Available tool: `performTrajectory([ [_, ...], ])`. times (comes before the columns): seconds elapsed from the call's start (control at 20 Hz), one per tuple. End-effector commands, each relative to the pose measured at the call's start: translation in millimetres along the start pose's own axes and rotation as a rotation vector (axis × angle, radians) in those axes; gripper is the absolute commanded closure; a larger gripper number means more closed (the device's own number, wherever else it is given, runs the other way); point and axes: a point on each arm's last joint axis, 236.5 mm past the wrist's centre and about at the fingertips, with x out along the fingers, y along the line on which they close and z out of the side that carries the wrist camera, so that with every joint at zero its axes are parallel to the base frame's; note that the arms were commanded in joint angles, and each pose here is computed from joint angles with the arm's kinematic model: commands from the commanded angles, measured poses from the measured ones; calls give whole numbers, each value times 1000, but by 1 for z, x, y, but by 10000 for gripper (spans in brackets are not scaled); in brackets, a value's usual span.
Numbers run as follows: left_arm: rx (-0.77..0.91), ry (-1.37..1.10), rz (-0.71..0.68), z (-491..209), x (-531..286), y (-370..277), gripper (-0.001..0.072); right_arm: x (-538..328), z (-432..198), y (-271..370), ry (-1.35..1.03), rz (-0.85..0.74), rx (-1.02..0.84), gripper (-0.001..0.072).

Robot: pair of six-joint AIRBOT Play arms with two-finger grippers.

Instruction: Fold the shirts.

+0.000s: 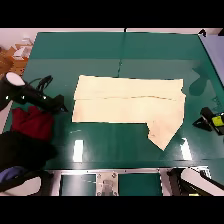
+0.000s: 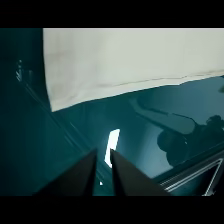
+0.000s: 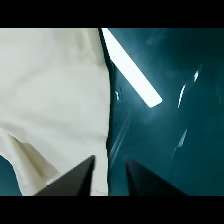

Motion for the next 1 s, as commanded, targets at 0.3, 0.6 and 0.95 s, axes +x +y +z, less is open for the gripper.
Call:
performTrajectory([
  [0.3,-244,-283,-97,-21,62,22,74,73,-40,-3,-75,124,152,307],
  [0.6,-324,-378,-103,5,113,0,74,94,-39,13,-41,217,170,302],
  [0.95,-401,-461,-90,24,112,13,451,103,-24,36,-34,319,146,312],
])
